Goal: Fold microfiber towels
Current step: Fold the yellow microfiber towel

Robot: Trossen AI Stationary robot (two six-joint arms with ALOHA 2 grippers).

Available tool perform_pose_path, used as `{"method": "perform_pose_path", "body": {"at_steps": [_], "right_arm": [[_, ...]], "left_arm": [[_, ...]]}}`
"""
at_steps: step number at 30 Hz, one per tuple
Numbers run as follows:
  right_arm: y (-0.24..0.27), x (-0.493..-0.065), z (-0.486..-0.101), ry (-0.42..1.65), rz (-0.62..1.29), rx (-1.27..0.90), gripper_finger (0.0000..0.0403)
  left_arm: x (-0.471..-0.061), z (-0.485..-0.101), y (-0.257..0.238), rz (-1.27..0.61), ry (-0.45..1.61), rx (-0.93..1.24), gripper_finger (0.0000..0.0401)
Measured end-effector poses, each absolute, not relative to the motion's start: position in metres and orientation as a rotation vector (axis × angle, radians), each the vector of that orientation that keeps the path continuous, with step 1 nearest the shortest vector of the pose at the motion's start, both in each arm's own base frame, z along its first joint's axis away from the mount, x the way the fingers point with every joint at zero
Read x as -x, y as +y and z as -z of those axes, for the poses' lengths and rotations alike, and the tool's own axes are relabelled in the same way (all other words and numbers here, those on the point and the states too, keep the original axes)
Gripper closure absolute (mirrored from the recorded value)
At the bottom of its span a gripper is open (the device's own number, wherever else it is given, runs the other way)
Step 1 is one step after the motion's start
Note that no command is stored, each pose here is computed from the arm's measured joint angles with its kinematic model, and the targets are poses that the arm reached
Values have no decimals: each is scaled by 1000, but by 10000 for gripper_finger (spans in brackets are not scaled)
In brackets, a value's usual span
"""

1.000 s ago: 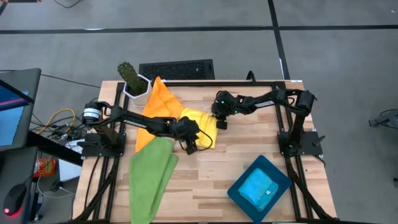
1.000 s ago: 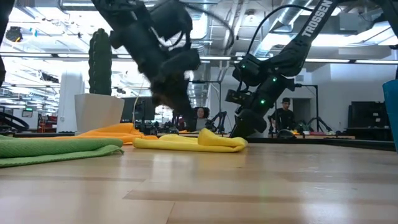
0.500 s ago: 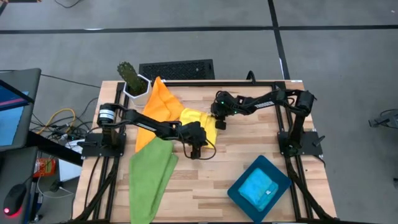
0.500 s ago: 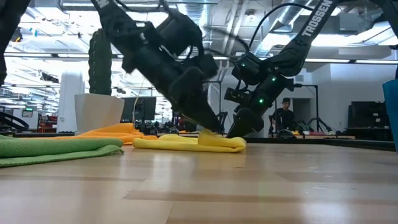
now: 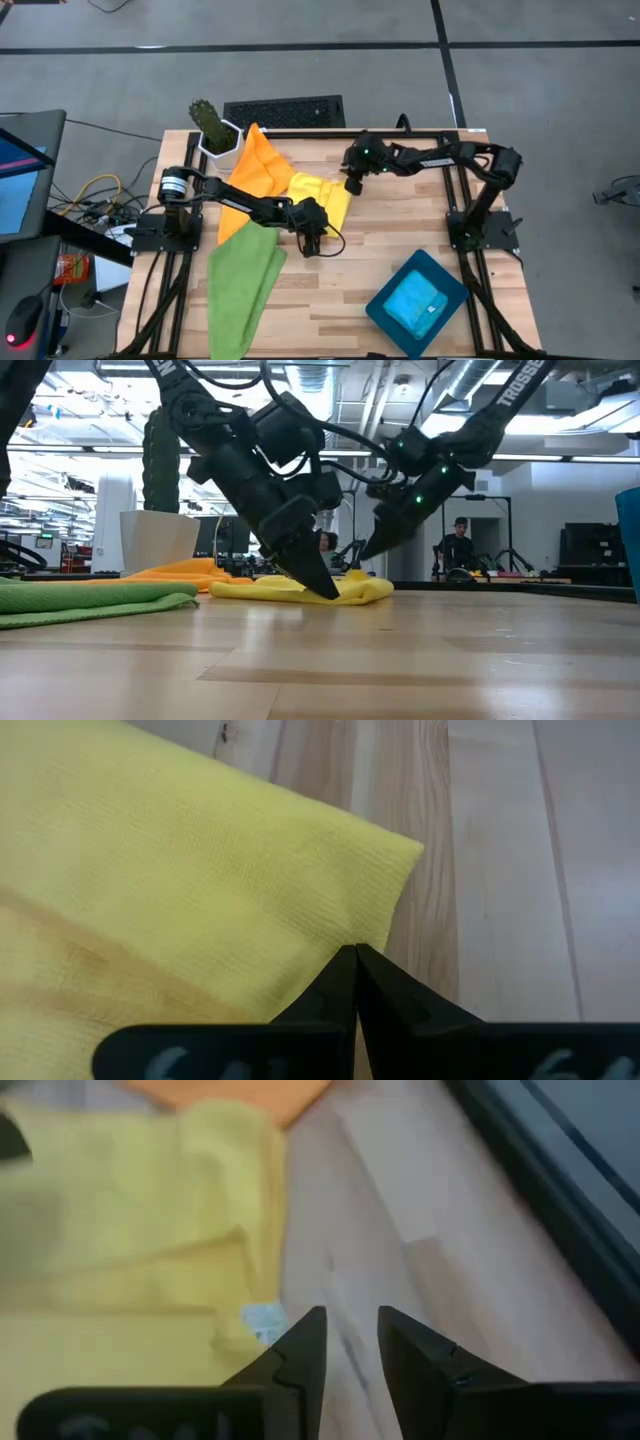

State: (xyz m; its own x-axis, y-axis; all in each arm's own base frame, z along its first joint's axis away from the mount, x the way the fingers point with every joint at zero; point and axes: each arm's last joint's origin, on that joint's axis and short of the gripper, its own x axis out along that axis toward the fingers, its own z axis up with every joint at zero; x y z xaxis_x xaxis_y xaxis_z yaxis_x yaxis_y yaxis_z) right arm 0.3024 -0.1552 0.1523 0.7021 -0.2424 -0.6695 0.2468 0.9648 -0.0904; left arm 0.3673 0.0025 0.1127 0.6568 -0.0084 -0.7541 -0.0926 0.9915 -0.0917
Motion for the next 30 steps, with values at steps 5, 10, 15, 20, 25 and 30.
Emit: {"method": "perform_pose_path", "body": {"at_steps": [5, 10, 15, 20, 25, 30], "right_arm": [[-153, -299, -159, 683, 160, -98, 285], [-132, -300, -140, 650, -9, -118, 285], [-129, -305, -114, 631, 9, -99, 285], [-131, -306, -88, 692, 45, -191, 285], [-129, -308, -85, 694, 49, -200, 285], [-129, -306, -92, 690, 79, -237, 285]], "left_arm": [[-367, -112, 2, -48, 863, 127, 401], [-365, -111, 2, -45, 883, 128, 401], [-364, -110, 1, -40, 896, 120, 401], [-360, -108, 0, -19, 942, 86, 401], [-352, -119, 1, -36, 982, 30, 401], [-334, -154, 6, -77, 998, -74, 401]]}}
